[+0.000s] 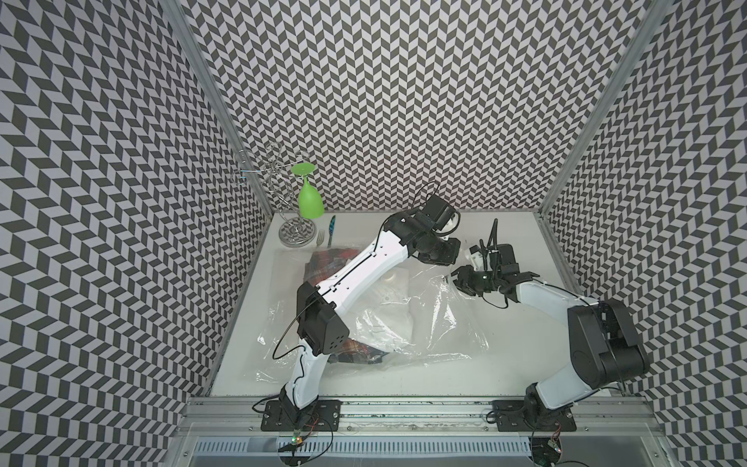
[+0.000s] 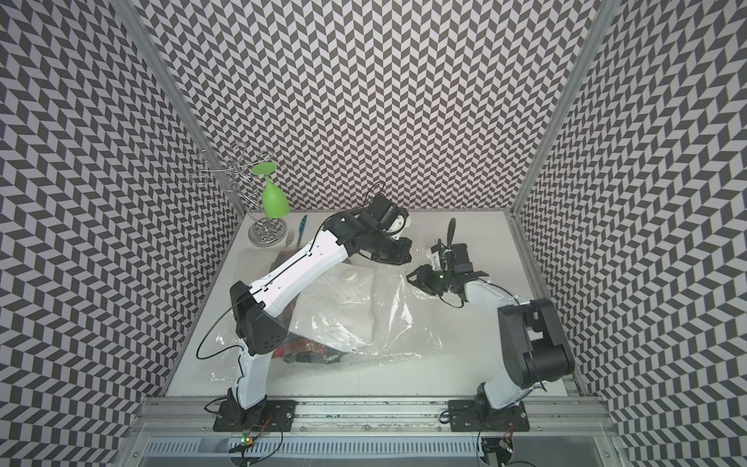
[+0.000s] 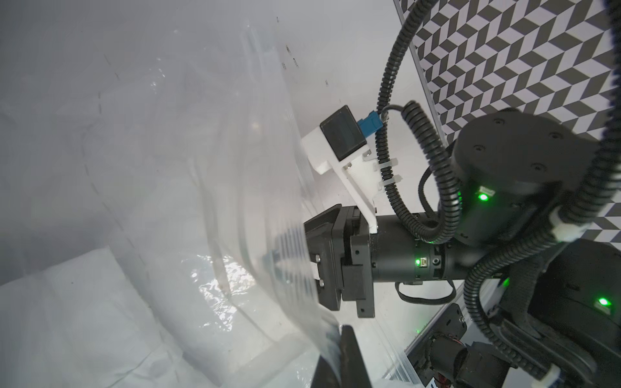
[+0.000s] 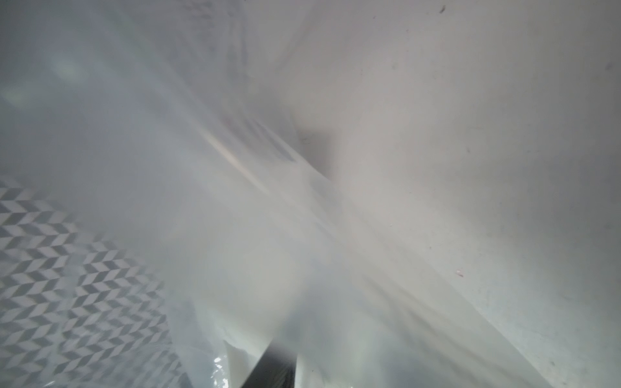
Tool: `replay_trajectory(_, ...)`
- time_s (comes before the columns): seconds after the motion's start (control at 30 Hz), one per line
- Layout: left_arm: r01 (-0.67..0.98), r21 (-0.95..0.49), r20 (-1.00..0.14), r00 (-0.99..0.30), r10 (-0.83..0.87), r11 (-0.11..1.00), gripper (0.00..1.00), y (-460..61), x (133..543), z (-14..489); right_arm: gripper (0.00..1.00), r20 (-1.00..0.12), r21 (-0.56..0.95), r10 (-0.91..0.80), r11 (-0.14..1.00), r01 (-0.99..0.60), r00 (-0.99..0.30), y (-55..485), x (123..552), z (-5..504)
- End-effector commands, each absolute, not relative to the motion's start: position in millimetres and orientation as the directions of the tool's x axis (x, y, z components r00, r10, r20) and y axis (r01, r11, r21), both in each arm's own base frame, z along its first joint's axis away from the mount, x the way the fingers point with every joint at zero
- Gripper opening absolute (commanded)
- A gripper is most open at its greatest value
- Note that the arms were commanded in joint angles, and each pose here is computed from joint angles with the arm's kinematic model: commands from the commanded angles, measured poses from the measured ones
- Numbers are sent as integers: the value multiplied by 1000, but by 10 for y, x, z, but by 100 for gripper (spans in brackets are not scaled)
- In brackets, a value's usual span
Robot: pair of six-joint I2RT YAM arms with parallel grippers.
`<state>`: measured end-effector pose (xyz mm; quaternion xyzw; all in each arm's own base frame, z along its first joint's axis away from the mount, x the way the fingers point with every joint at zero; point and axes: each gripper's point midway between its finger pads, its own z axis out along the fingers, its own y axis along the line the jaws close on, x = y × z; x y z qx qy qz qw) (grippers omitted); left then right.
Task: Take the shirt out of the vacuum bag
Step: Open the vacuum bag at the center of the board, then take out the shirt from the vacuum bag.
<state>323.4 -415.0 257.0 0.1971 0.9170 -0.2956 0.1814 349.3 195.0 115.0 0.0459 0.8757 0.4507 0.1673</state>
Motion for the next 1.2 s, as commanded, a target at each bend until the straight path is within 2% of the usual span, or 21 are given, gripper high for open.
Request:
replay_trajectory(0.0,506,-498,-483,-837,259,704,0,-4186,3114,2826,42,-322,836,195,518,-181,-927,2079,3526,1556)
replay_trajectory(0.4,512,-498,-497,-830,254,700,0,-4195,3135,2853,42,-247,856,196,504,-118,-949,2147,3466,1569)
replay_trajectory(0.87,503,-505,-489,-836,248,701,0,-4205,3169,2822,42,-279,866,166,469,-173,-946,2287,3044,1464)
replay_trajectory(1.17,522,-523,-503,-827,251,673,0,-4236,3129,2914,42,-321,882,114,397,-253,-940,2563,3093,1513)
